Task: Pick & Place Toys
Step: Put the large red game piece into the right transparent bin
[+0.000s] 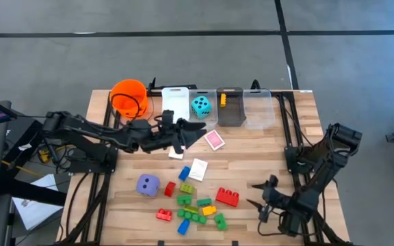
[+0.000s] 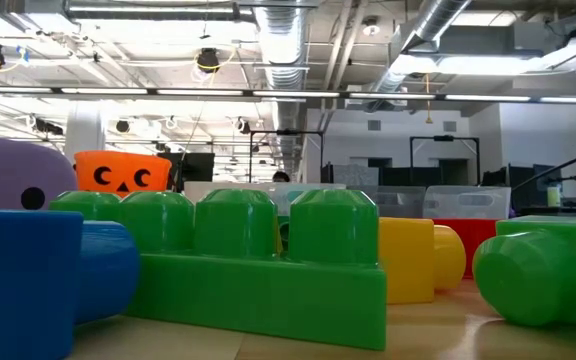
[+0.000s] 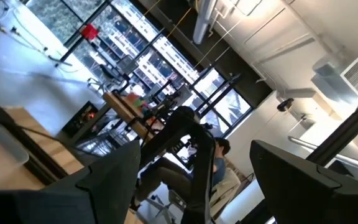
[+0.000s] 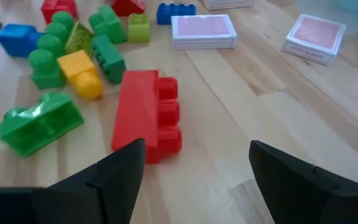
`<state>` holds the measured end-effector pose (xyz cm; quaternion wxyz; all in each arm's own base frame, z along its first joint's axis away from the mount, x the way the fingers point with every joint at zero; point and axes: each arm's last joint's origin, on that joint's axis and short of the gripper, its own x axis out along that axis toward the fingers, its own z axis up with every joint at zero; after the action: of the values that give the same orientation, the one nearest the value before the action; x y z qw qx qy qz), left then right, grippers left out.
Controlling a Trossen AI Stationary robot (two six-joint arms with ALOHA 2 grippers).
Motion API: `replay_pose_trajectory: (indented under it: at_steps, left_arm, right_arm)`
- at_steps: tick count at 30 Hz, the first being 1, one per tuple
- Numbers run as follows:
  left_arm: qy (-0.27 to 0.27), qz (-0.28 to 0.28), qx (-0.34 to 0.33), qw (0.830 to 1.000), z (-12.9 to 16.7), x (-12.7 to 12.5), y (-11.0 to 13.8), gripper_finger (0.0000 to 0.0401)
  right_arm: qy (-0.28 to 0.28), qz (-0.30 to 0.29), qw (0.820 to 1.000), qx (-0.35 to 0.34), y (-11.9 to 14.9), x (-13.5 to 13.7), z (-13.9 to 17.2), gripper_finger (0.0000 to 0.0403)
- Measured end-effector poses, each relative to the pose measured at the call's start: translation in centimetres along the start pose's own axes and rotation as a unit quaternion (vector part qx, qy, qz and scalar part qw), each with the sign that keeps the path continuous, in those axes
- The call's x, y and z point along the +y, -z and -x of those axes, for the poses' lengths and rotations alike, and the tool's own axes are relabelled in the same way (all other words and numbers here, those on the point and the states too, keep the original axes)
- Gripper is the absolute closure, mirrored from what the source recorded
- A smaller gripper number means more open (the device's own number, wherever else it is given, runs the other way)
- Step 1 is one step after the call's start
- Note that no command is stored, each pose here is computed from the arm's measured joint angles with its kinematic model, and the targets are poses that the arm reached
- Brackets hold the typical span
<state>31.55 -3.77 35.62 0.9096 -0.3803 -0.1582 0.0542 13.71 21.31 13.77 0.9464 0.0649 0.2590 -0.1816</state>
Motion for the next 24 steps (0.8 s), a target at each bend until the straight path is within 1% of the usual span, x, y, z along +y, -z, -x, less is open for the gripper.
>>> replay_pose_trajectory:
  at_steps: [3,6,10,16,21,24]
  left_arm:
    - [-0.001,0.01,0.001,1.0,0.0,0.0,0.0,0.0103]
    - [0.0,0.01,0.0,1.0,0.1,-0.1,-0.1,0.0103]
    - [0.005,0.012,-0.007,1.0,0.2,-0.3,-0.4,0.0103]
    - [0.003,0.011,-0.004,1.0,0.3,-0.3,-0.5,0.0103]
    - [0.004,0.011,-0.001,1.0,0.3,-0.4,-0.3,0.0103]
    - [0.008,0.012,0.002,1.0,0.4,-0.6,-0.2,0.0103]
  right_arm:
    - [0.006,-0.007,1.0,-0.005,-0.3,0.0,-0.5,0.0122]
    - [0.004,0.006,1.0,-0.009,-0.6,0.6,-1.5,0.012]
    - [-0.023,0.009,1.0,0.004,-0.8,1.8,-2.9,0.0114]
    - [-0.065,-0.001,0.998,0.028,-0.1,3.2,-4.1,0.0105]
    - [-0.065,0.004,0.997,0.04,0.9,3.4,-4.9,0.0105]
    - [-0.066,-0.002,0.997,0.049,0.8,3.4,-5.2,0.0105]
